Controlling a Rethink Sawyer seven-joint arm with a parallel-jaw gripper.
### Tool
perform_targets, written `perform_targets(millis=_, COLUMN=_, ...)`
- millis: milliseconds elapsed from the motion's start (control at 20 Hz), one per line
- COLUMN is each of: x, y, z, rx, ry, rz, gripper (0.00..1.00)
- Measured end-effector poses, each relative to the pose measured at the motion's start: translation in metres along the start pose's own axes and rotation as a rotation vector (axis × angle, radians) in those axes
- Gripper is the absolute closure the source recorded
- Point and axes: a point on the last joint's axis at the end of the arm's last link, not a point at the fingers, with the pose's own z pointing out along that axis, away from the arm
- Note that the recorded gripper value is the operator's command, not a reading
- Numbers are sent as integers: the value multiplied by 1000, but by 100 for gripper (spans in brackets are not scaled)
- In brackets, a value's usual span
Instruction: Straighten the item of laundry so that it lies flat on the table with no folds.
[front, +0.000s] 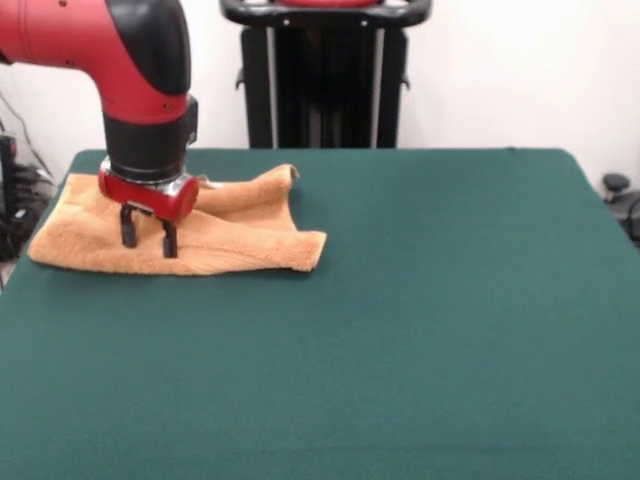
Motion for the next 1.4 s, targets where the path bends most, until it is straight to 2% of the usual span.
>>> perform_targets(millis=100, x=4, y=0, z=0, rx=-2, ry=-55, rz=-49, gripper=0)
perform_targets(millis=250, x=9, y=-1, z=1, rx=-12, ry=-122, rz=-84, gripper=0)
perform_targets(millis=300, x=12, y=-2, z=1, rx=-23, ry=-157, rz=-92, gripper=0)
perform_targets(millis=350, x=15, y=-5, z=4, rx=-53, ry=-231, rz=-98, gripper=0)
perform_targets(millis=400, x=16, y=-6, z=5, rx=-66, ry=-257, rz=-98, gripper=0)
perform_targets(millis=550, x=9, y=-9, z=12, rx=-162, ry=-430, rz=-88, gripper=0)
perform_targets(millis=600, x=9, y=-9, z=12, rx=-170, ry=-444, rz=-87, gripper=0)
perform_targets(millis=700, x=0, y=-7, z=20, rx=-263, ry=-594, rz=-69, gripper=0)
perform_targets(millis=850, x=-11, y=2, z=29, rx=-375, ry=-769, rz=-46, gripper=0)
perform_targets(millis=900, x=-15, y=9, z=33, rx=-426, ry=-848, rz=-34, gripper=0)
perform_targets(millis=1100, x=-19, y=23, z=42, rx=-491, ry=-947, rz=-21, gripper=0)
perform_targets(millis=1250, x=-18, y=33, z=52, rx=-500, ry=-948, rz=-34, gripper=0)
perform_targets(millis=1400, x=-17, y=40, z=59, rx=-485, ry=-929, rz=-68, gripper=0)
